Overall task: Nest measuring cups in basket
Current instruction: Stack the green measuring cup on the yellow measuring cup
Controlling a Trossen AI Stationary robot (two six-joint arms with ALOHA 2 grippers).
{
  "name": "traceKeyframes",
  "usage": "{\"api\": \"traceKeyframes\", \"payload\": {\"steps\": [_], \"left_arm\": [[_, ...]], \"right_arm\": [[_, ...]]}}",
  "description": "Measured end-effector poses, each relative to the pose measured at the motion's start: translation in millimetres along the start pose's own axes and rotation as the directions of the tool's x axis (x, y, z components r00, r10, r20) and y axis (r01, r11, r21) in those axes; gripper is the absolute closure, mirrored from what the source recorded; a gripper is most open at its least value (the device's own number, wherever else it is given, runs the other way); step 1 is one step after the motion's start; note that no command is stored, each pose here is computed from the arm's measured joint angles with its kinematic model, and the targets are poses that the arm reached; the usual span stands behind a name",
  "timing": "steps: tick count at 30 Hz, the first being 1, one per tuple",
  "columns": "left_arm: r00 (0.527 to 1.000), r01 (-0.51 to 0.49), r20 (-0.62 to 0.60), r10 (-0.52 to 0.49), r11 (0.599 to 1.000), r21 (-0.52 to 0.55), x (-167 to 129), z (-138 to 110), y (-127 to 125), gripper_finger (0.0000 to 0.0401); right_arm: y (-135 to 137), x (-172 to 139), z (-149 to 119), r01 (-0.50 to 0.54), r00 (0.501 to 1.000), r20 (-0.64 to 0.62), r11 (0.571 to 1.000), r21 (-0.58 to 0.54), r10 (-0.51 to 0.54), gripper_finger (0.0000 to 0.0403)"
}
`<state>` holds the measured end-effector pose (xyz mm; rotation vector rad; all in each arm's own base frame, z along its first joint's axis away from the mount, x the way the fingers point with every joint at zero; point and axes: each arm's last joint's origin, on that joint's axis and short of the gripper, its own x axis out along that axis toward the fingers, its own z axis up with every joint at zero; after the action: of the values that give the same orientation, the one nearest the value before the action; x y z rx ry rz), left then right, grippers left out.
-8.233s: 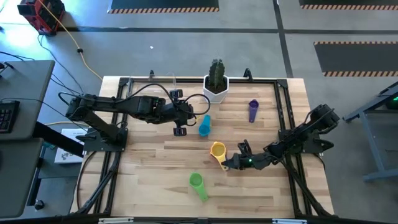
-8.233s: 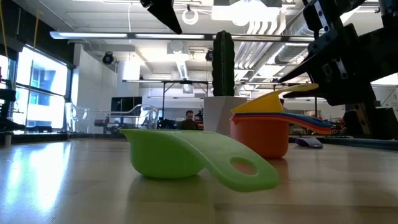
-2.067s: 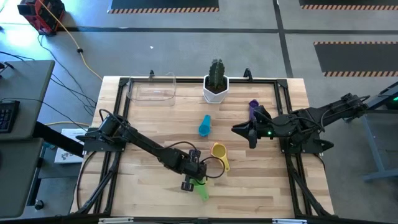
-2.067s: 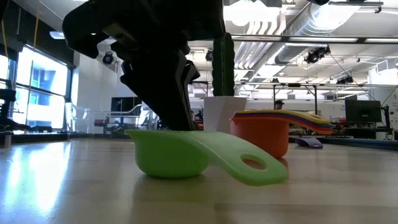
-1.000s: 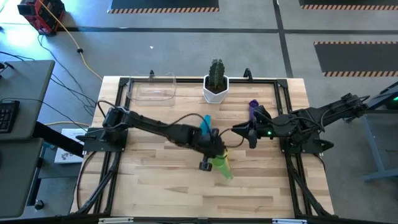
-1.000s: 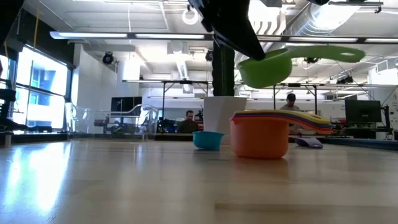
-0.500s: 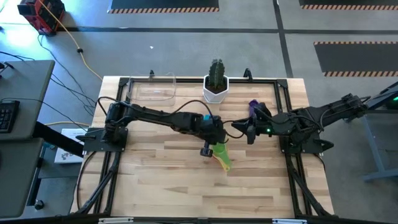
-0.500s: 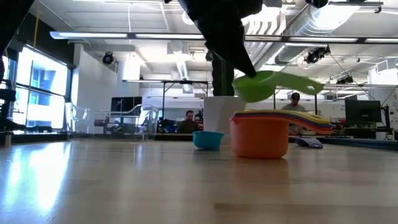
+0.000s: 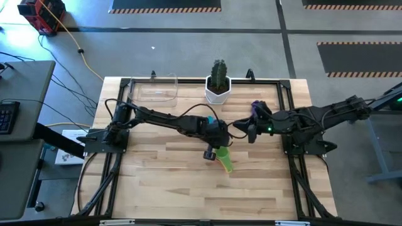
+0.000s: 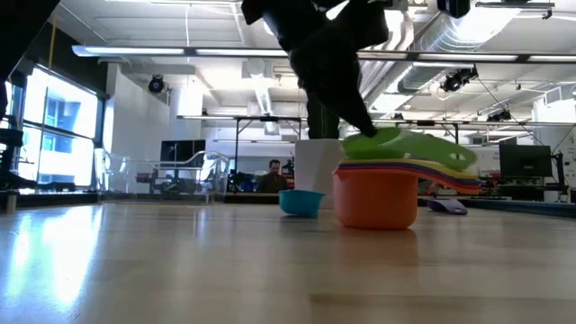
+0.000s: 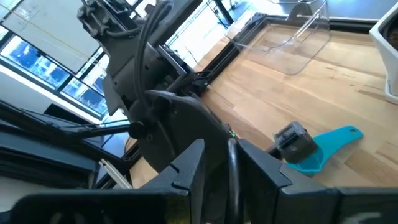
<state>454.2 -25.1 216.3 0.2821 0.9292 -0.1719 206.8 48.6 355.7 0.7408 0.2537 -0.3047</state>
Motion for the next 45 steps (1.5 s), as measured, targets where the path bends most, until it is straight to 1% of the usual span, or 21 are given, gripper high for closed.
{"api": "traceKeyframes", "payload": {"steps": [1,5,14,20,24,30,32,34,36,40,42,45], "left_arm": [[1.0,0.005,-0.015,-0.005,1.0,-0.003,0.1,-1.9,0.3,0.0401],[1.0,0.024,-0.008,-0.024,1.0,-0.011,1.8,-1.9,-0.2,0.04],[1.0,0.021,0.002,-0.021,1.0,-0.009,2.8,-0.9,-0.7,0.0386],[0.999,-0.037,-0.032,0.037,0.999,0.021,2.8,-1.6,-5.1,0.0374],[0.999,-0.037,-0.032,0.038,0.998,0.052,2.8,-0.9,-7.4,0.036],[0.999,-0.036,-0.032,0.037,0.998,0.053,2.9,-0.9,-7.9,0.033],[0.999,-0.037,-0.037,0.038,0.999,0.04,1.9,-0.1,-7.4,0.032],[0.997,-0.065,-0.039,0.065,0.998,-0.001,0.1,2.1,-6.1,0.0311],[0.994,-0.101,-0.052,0.099,0.994,-0.034,-4.2,4.8,-3.9,0.0305],[0.984,-0.134,-0.123,0.13,0.99,-0.032,-20.1,9.1,-0.6,0.0304],[0.975,-0.142,-0.177,0.132,0.989,-0.048,-28.5,8.8,0.0,0.0306],[0.968,-0.142,-0.218,0.122,0.987,-0.075,-37.8,7.3,-0.4,0.0306]], "right_arm": [[-0.2,0.3,-0.4,0.004,1.0,-0.002,1.0,-0.002,-0.004,0.032],[-0.3,0.1,-0.3,0.003,1.0,-0.002,1.0,-0.001,-0.003,0.032],[-0.2,0.0,-0.4,-0.002,1.0,-0.009,1.0,-0.001,0.002,0.032],[-0.4,0.2,-1.0,-0.017,0.999,-0.036,1.0,-0.002,0.017,0.032],[-0.5,0.2,-1.2,-0.016,0.999,-0.038,1.0,-0.003,0.016,0.032],[-0.5,0.2,-1.4,-0.017,0.999,-0.041,1.0,-0.004,0.016,0.032],[-0.8,0.2,-1.5,-0.015,0.999,-0.042,1.0,-0.005,0.014,0.032],[-0.8,-0.2,-1.4,-0.014,0.999,-0.043,1.0,-0.002,0.014,0.032],[-2.6,-0.5,-2.6,0.005,0.998,-0.058,1.0,0.007,-0.005,0.032],[-10.6,-1.7,-10.1,0.076,0.986,-0.151,0.996,0.05,-0.068,0.032],[-15.1,-0.9,-16.2,0.137,0.972,-0.204,0.988,0.077,-0.119,0.032],[-18.7,2.1,-27.9,0.23,0.944,-0.264,0.968,0.097,-0.197,0.032]]}}
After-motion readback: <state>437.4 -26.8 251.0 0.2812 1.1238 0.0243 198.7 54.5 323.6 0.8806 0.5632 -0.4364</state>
